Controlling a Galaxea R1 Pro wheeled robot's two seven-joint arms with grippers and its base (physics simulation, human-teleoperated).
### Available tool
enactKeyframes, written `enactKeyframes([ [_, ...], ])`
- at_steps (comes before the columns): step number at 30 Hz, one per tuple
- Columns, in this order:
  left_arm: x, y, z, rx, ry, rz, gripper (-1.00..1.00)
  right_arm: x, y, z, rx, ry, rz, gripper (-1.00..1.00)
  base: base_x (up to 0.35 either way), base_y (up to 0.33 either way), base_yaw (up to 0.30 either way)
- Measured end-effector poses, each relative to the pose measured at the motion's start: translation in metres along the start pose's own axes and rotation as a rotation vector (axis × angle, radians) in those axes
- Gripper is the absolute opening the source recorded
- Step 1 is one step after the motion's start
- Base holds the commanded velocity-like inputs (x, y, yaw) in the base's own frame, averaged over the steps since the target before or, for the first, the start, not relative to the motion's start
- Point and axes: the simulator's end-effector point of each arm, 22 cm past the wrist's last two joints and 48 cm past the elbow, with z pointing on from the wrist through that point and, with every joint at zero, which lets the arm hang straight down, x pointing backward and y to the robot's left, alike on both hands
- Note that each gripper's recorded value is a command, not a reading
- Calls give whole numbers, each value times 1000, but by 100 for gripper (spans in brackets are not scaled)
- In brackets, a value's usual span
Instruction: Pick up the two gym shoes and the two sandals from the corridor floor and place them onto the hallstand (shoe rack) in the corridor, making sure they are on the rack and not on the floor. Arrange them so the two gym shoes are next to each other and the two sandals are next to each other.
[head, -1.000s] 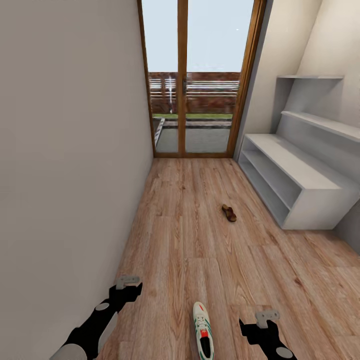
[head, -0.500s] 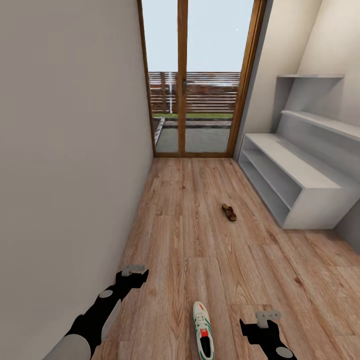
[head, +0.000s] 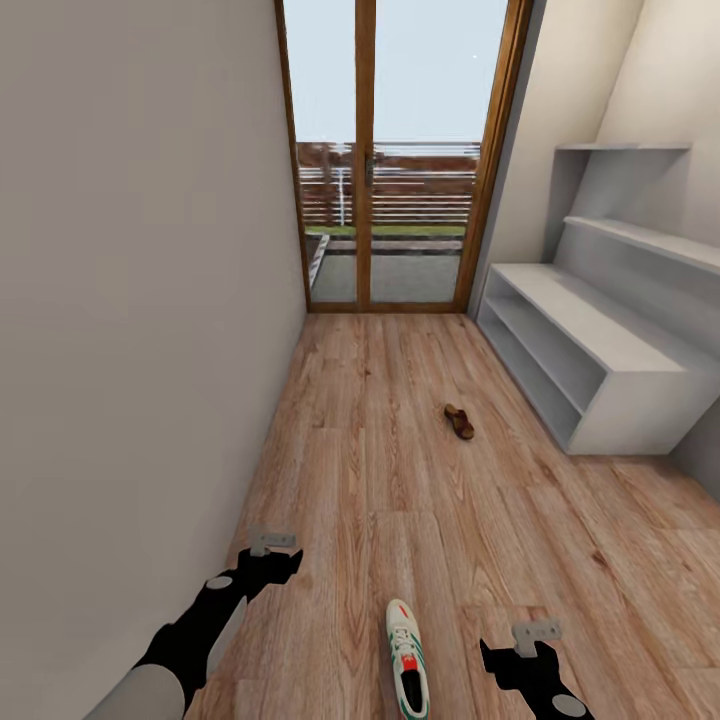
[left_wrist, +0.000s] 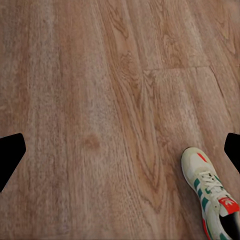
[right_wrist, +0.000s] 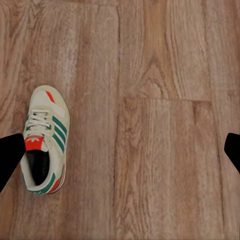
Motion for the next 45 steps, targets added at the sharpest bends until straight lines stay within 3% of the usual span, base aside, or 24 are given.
enactKeyframes([
  [8,3,-5,12,29,-4,3,100,11,1,11,0,3,0,100,0,0,33],
  [14,-26,-17,25,79,-34,7,100,22,4,20,-1,8,0,100,0,0,126],
  [25,-30,-33,44,159,31,-4,100,43,12,36,-9,22,7,100,0,0,158],
  [39,-13,-42,66,193,48,-9,100,73,19,57,-14,42,16,100,0,0,168],
  [45,-6,-48,76,207,48,-11,100,81,39,66,-34,43,36,100,0,0,178],
])
